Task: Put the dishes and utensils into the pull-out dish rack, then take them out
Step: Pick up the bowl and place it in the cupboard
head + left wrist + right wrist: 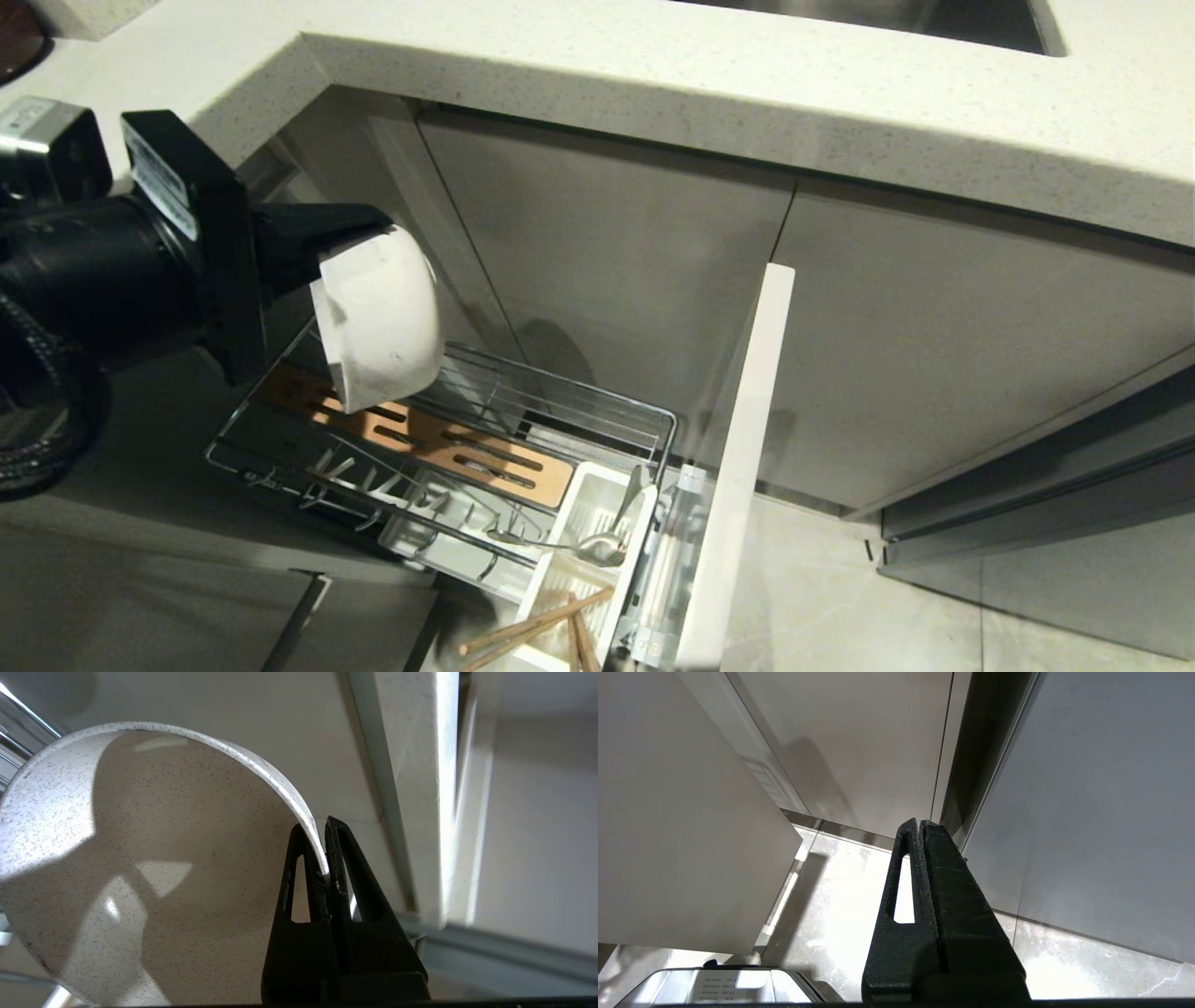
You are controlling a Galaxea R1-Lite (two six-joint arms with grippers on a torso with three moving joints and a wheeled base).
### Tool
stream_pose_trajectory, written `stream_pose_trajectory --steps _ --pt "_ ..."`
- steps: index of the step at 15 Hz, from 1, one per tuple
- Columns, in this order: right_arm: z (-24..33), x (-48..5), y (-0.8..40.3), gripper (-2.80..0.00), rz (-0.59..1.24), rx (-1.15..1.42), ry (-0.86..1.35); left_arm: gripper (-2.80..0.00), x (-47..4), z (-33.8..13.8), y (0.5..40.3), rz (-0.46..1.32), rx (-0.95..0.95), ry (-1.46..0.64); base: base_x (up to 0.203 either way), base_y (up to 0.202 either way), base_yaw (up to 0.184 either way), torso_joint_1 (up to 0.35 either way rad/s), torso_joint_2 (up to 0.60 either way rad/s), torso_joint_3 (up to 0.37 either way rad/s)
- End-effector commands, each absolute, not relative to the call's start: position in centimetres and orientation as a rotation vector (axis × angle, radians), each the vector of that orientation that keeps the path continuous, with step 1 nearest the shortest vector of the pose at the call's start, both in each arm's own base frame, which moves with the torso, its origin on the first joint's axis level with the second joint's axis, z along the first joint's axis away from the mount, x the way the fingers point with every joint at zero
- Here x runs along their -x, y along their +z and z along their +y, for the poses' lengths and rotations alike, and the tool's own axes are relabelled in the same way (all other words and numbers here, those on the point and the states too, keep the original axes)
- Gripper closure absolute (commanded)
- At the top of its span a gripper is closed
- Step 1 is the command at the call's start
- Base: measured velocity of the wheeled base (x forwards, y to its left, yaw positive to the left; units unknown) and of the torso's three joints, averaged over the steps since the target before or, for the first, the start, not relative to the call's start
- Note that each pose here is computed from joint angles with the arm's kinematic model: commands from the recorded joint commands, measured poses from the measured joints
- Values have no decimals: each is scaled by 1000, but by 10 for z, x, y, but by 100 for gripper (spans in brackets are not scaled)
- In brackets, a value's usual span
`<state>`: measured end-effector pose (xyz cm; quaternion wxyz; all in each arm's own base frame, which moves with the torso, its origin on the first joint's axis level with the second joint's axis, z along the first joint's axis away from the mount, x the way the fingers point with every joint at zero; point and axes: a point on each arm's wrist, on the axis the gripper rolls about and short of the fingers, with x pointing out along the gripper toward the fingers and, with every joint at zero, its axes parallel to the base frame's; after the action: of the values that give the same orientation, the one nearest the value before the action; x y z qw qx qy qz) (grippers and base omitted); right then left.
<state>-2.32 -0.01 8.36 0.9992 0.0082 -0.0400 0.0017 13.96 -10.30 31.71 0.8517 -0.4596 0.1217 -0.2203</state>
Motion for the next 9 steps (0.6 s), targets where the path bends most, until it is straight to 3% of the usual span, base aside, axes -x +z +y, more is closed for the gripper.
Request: stream_pose_trajectory --steps 1,9 --pt "0 21 76 0 -54 -17 4 0 -150 -112 301 235 1059 -447 0 0 0 0 0 0" --pt "0 21 76 0 -54 -17 4 0 -179 -137 248 177 1175 -346 0 0 0 0 0 0"
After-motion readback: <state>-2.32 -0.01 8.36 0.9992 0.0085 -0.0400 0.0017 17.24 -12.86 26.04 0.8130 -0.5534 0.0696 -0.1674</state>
